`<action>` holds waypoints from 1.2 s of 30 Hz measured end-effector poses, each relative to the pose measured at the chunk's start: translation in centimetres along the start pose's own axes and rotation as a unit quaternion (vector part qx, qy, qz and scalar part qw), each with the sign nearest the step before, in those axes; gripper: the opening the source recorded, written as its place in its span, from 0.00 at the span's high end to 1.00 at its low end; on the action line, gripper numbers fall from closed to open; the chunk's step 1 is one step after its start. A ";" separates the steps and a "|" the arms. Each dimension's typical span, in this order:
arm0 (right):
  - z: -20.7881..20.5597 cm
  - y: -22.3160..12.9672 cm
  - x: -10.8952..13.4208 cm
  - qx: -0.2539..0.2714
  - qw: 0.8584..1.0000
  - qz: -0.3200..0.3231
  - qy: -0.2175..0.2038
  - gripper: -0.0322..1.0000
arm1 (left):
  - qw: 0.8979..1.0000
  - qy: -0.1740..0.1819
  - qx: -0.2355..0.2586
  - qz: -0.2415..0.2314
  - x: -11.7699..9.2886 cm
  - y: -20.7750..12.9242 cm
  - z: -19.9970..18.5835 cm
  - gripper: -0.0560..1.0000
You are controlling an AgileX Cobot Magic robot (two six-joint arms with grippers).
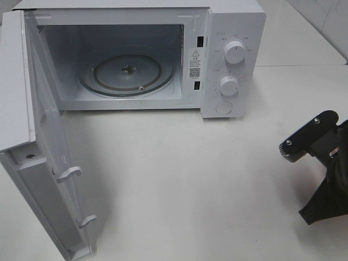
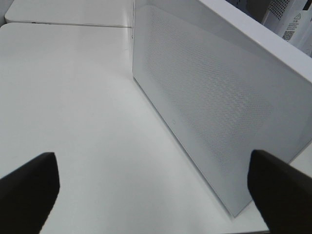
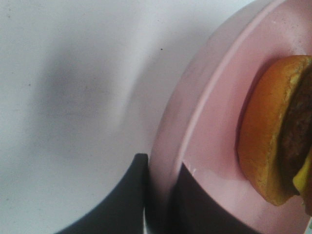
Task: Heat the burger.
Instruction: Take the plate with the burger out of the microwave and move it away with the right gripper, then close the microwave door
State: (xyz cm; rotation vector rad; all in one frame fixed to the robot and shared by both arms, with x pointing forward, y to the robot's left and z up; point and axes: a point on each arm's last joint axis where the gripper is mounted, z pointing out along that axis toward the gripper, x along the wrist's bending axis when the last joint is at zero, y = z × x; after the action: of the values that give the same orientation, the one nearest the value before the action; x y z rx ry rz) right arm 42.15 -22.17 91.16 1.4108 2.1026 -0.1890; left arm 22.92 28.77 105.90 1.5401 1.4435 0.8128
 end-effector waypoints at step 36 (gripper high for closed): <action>3.3 1.1 -1.2 0.020 0.991 0.121 0.046 0.39 | 1.000 0.000 0.000 0.000 0.0 0.0 0.0 0.03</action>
State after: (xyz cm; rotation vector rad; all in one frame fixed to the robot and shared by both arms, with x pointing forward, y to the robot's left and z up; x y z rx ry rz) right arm 44.74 -24.09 89.34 1.7133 1.9866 -0.0711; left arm 22.92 28.77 105.90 1.5401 1.4435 0.8128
